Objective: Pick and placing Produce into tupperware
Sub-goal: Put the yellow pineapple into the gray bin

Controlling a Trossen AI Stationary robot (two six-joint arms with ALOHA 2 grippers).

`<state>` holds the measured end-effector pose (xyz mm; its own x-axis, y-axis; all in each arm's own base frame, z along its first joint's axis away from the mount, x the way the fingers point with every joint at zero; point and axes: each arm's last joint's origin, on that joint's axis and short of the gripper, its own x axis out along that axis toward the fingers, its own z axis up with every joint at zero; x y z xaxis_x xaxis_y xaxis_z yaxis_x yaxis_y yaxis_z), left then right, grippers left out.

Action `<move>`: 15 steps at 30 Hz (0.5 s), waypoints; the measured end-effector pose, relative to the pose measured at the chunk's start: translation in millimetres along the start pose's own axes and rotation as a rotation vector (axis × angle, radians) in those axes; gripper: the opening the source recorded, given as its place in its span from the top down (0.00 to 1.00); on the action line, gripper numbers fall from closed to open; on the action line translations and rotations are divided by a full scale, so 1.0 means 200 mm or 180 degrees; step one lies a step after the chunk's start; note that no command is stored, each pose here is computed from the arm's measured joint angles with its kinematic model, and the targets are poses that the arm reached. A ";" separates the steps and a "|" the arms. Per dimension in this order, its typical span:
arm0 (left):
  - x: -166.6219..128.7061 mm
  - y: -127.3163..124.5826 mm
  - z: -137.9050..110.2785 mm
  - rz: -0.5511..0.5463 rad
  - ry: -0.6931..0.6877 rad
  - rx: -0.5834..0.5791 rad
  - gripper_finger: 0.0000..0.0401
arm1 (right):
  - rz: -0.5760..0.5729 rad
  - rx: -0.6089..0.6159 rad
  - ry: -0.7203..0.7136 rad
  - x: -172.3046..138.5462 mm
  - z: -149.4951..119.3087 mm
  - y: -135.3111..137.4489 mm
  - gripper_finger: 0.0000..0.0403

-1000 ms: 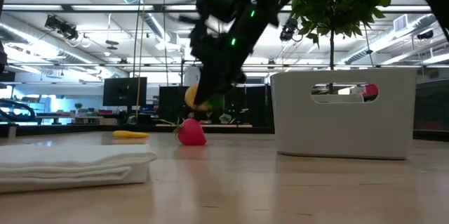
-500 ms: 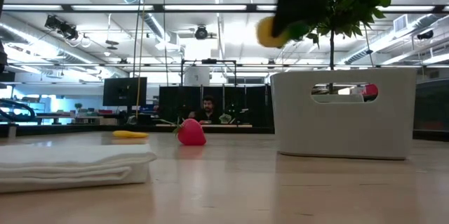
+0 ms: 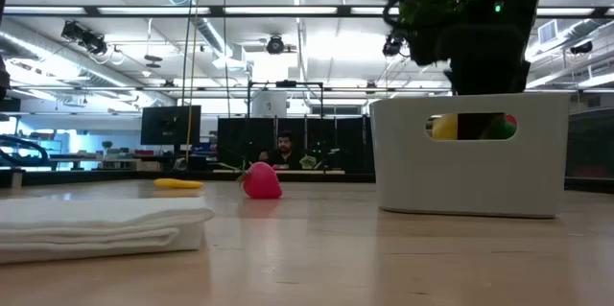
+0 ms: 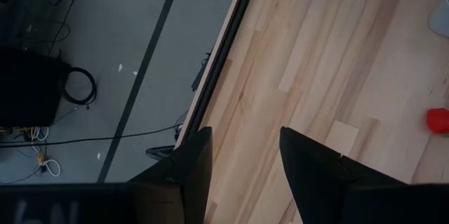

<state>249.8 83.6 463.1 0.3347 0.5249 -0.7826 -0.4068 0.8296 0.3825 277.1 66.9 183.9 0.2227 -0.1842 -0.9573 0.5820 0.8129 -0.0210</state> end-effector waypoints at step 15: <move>0.00 0.00 0.00 0.0000 0.0000 -0.0001 0.56 | 0.0111 -0.0102 -0.0159 0.04 0.11 -0.06 0.38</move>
<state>249.8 83.6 463.1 0.3347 0.5249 -0.7826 -0.4071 0.8295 0.3823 288.9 43.2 183.7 0.2818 -0.1821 -0.9420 0.5482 0.8364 0.0023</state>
